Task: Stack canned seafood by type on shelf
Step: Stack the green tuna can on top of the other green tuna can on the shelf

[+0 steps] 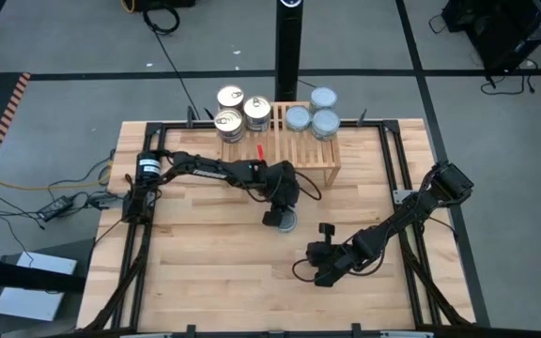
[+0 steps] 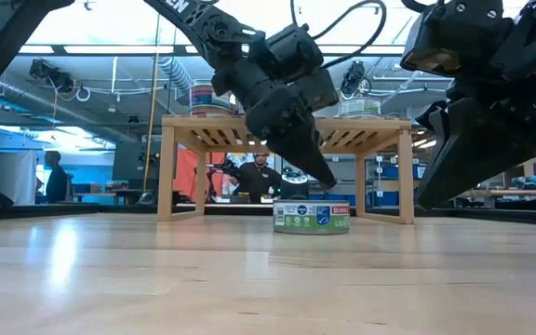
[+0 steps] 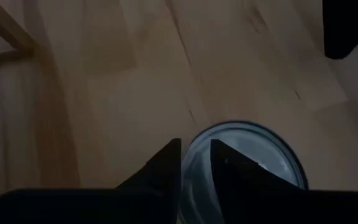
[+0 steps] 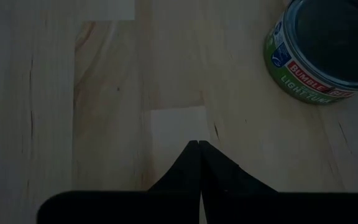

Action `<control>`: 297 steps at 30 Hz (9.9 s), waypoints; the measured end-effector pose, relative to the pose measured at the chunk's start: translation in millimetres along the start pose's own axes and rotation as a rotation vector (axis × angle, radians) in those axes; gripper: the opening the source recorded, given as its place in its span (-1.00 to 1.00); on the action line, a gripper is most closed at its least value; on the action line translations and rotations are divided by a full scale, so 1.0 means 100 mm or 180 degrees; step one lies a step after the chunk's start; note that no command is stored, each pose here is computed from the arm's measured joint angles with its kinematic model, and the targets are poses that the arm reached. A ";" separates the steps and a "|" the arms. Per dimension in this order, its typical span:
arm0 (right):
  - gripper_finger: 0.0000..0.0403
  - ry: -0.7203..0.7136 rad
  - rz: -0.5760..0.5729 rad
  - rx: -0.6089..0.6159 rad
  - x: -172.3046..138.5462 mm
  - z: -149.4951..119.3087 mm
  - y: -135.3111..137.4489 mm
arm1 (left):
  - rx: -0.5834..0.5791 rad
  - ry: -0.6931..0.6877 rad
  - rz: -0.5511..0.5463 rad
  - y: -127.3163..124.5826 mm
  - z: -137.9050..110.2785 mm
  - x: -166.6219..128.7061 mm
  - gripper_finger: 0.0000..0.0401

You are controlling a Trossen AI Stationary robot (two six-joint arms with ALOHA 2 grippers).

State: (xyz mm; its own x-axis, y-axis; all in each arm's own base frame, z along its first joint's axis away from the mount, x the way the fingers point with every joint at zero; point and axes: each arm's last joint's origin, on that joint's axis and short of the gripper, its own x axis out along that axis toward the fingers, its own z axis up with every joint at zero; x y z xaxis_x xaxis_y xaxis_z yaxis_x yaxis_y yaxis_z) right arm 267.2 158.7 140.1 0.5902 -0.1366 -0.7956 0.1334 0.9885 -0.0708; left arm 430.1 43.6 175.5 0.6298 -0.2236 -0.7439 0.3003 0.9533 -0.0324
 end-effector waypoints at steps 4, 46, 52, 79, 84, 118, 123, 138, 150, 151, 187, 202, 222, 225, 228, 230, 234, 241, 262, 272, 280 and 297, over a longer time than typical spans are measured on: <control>-0.96 0.0001 0.0000 0.0000 0.00 0.00 0.00 | -0.0016 -0.0003 -0.0056 0.02 -0.02 0.03 -0.56; -0.96 0.0002 -0.0001 0.0000 0.00 0.00 0.00 | 0.0714 0.0456 0.0379 -0.17 -0.04 0.21 -0.99; -0.96 0.0002 -0.0001 0.0000 0.00 0.00 0.00 | 0.0929 0.0671 0.0527 -0.24 0.11 0.16 -0.99; -0.95 -0.0286 -0.0141 0.0280 0.06 0.07 -0.07 | 0.0563 0.1116 0.0666 -0.50 0.17 0.07 -0.65; -0.90 -0.0339 -0.0029 0.0389 0.14 0.07 -0.17 | 0.0519 0.1012 0.0554 -0.58 0.10 0.13 -0.80; -0.95 -0.0515 0.0038 0.0327 0.22 -0.06 -0.24 | -0.0317 -0.0767 0.0720 -1.35 -0.40 -0.23 -0.97; -0.95 -0.0756 0.0742 0.0425 0.18 0.09 -0.15 | -0.0684 -0.1071 0.0659 -1.04 -0.69 -0.21 -0.97; -0.95 -0.0764 0.0707 0.0017 0.11 0.38 -0.10 | -0.0572 -0.1311 0.0361 -0.91 -0.94 0.25 -0.97; -0.95 -0.0517 0.0548 -0.0105 0.08 0.48 -0.04 | -0.0630 -0.1322 0.0435 -0.80 -1.06 0.23 -0.97; -0.95 -0.0476 0.0543 -0.0128 0.12 0.47 -0.02 | -0.0667 -0.1340 0.0471 -0.77 -1.10 0.21 -0.97; -0.96 0.0126 0.0118 -0.0404 0.65 0.53 0.01 | -0.0534 -0.1335 0.0572 -0.91 -1.11 0.23 -0.97; -0.96 -0.0103 -0.0055 -0.0426 0.47 0.67 -0.06 | -0.0528 -0.1258 0.0617 -0.92 -1.13 0.24 -0.97; -0.96 -0.0262 -0.0095 -0.0532 0.32 0.77 -0.10 | -0.0212 -0.1090 0.0716 -0.94 -1.23 0.24 -0.97; -0.96 -0.0258 -0.0087 -0.0540 0.33 0.78 -0.11 | -0.0180 -0.1089 0.0726 -0.97 -1.22 0.25 -0.97; -0.96 -0.0278 -0.0074 -0.0544 0.33 0.78 -0.11 | -0.0026 -0.1061 0.0744 -1.01 -1.22 0.25 -0.97; -0.95 -0.0301 -0.0067 -0.0547 0.33 0.79 -0.11 | 0.0094 -0.1012 0.0754 -1.03 -1.23 0.26 -0.97; -0.95 -0.0336 -0.0057 -0.0538 0.30 0.81 -0.12 | 0.0236 -0.0942 0.0785 -1.06 -1.23 0.27 -0.97; -0.95 -0.0425 -0.0077 -0.0482 0.21 0.87 -0.16 | 0.0315 -0.0891 0.0804 -1.07 -1.24 0.27 -0.97; -0.95 -0.0467 0.0091 -0.0401 0.28 0.97 -0.31 | 0.0291 -0.0768 0.1104 -1.09 -1.24 0.25 -0.97; -0.95 -0.0450 0.0088 -0.0273 0.29 0.97 -0.32 | 0.0317 -0.0270 0.1451 -1.10 -1.19 -0.07 -0.97; -0.95 -0.0535 0.0076 -0.0179 0.30 1.01 -0.36 | 0.0186 -0.0416 0.1514 -1.09 -1.14 -0.10 -0.97; -0.95 -0.0761 0.0152 -0.0064 0.30 1.10 -0.39 | 0.0019 -0.0883 0.1289 -1.10 -1.02 -0.12 -0.97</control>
State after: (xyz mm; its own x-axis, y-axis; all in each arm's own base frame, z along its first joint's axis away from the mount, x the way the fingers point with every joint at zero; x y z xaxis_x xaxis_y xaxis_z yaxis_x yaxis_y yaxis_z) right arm 367.1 109.3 185.1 0.7674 -0.0987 -0.6335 0.0863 0.9950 -0.0505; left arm 316.5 -37.7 119.7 0.8636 0.1186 -0.4901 -0.0046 0.9738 0.2274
